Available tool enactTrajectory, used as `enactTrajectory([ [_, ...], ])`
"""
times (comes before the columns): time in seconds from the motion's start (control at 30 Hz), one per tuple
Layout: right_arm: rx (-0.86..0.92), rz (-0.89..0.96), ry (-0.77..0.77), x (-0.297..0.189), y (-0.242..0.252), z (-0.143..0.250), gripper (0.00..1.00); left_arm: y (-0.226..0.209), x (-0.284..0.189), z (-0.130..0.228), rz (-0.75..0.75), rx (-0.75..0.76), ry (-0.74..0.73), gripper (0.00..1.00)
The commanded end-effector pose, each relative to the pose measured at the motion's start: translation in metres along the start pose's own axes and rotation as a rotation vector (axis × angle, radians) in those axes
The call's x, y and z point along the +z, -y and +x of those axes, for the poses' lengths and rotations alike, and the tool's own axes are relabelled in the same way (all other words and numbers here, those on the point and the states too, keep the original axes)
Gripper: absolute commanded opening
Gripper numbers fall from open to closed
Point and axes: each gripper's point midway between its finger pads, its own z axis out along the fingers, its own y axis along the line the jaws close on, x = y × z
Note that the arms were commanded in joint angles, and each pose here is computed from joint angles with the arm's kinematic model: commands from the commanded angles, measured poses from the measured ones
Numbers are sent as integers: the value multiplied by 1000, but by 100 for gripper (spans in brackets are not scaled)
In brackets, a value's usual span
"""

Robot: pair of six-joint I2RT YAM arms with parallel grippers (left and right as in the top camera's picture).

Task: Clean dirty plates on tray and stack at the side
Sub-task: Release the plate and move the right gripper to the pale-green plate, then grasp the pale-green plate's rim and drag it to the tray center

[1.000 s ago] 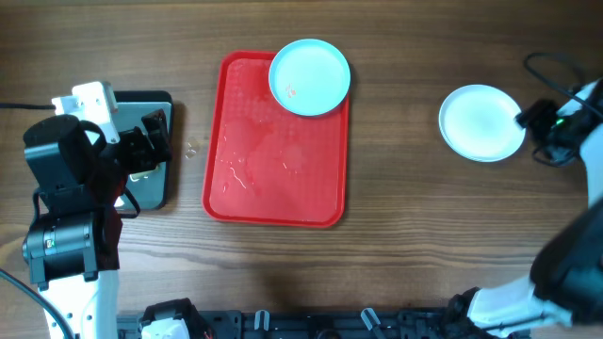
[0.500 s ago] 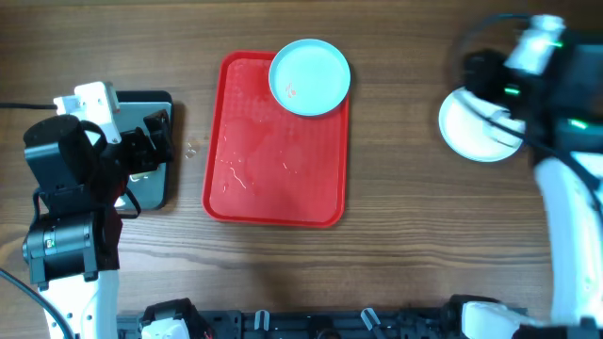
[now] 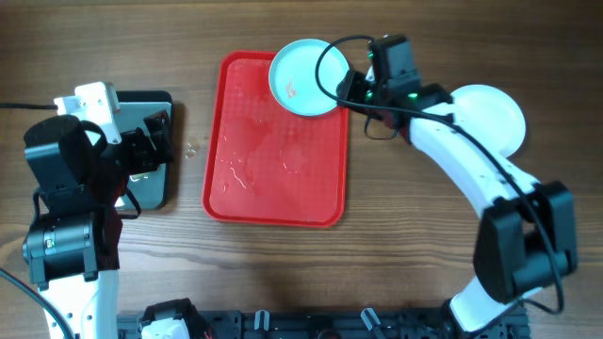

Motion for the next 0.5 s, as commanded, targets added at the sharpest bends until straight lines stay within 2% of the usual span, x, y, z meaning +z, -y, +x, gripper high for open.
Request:
enactTrajectory([
  [0.0, 163, 64, 17, 18, 3, 12, 53, 5, -6, -7, 24, -9, 23, 100],
  [0.13, 184, 62, 31, 29, -7, 19, 53, 7, -6, -7, 31, -9, 23, 100],
  [0.3, 288, 108, 4, 47, 5, 32, 49, 9, -6, -6, 45, -9, 22, 100],
  [0.47, 358, 124, -5, 60, 11, 38, 49, 9, -6, -6, 46, -9, 22, 100],
])
